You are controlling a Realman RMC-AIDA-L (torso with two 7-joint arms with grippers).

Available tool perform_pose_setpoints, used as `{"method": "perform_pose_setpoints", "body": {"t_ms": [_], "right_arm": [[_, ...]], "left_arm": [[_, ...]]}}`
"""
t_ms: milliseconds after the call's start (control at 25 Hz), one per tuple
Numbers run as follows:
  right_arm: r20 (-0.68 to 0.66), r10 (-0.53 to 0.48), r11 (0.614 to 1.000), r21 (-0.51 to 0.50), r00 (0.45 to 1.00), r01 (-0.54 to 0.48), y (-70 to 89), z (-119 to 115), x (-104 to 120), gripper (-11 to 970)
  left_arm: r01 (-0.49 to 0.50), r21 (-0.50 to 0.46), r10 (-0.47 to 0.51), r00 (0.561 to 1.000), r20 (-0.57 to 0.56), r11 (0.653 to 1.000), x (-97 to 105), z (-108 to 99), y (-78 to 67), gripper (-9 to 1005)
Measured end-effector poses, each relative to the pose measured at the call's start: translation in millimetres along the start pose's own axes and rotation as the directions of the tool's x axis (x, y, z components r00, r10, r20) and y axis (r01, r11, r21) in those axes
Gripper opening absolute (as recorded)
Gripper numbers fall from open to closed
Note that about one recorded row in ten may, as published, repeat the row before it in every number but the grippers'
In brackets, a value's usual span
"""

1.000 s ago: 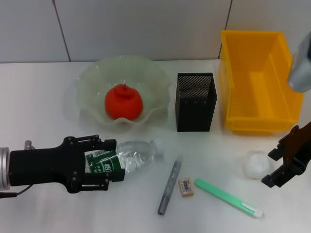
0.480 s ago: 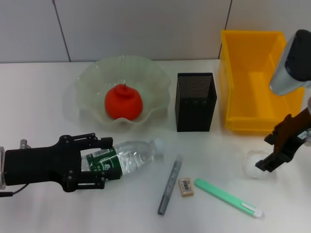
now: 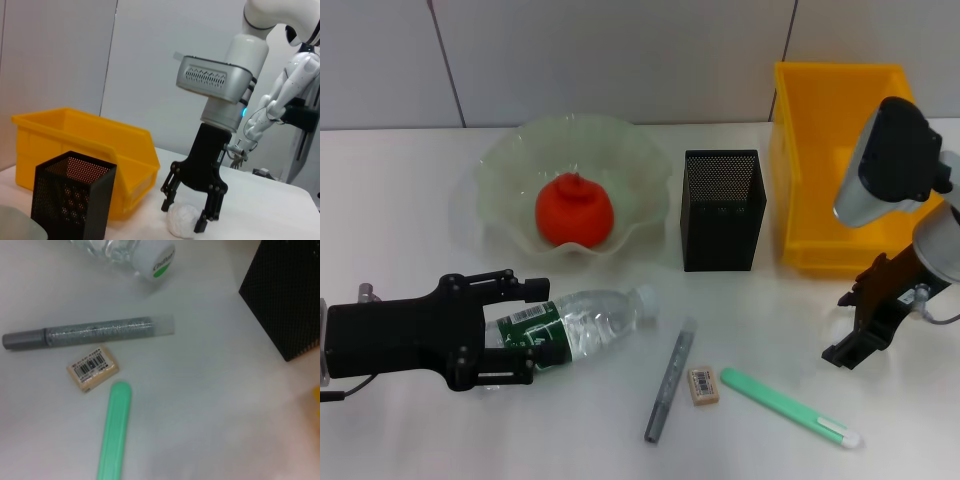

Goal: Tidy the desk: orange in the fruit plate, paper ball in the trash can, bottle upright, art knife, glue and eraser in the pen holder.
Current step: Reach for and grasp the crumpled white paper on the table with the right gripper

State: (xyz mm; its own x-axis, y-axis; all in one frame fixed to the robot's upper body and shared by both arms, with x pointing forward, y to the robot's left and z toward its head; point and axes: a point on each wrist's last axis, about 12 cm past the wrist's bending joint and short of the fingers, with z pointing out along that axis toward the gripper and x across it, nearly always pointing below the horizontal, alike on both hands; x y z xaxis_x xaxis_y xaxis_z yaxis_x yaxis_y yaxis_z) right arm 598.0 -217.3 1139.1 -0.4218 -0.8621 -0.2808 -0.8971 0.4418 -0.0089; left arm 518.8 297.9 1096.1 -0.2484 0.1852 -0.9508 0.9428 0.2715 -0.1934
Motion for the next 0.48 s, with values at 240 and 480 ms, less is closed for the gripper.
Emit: {"method": "perform_pose_setpoints", "body": {"t_ms": [240, 480], "right_arm": [[-0.008, -0.001, 1.0, -0.007, 1.0, 0.001, -0.1, 5.1, -1.2, 777], [-0.029, -0.003, 1.0, 0.004, 1.0, 0.003, -1.3, 4.7, 0.0, 736]], "left_arm": [[-0.005, -0.001, 0.005, 1.0, 0.004, 1.0, -1.9, -0.5, 1.0, 788], [-0.009, -0.008, 0.009, 1.0, 0.01, 1.0, -3.8, -1.3, 2.5, 788]]}}
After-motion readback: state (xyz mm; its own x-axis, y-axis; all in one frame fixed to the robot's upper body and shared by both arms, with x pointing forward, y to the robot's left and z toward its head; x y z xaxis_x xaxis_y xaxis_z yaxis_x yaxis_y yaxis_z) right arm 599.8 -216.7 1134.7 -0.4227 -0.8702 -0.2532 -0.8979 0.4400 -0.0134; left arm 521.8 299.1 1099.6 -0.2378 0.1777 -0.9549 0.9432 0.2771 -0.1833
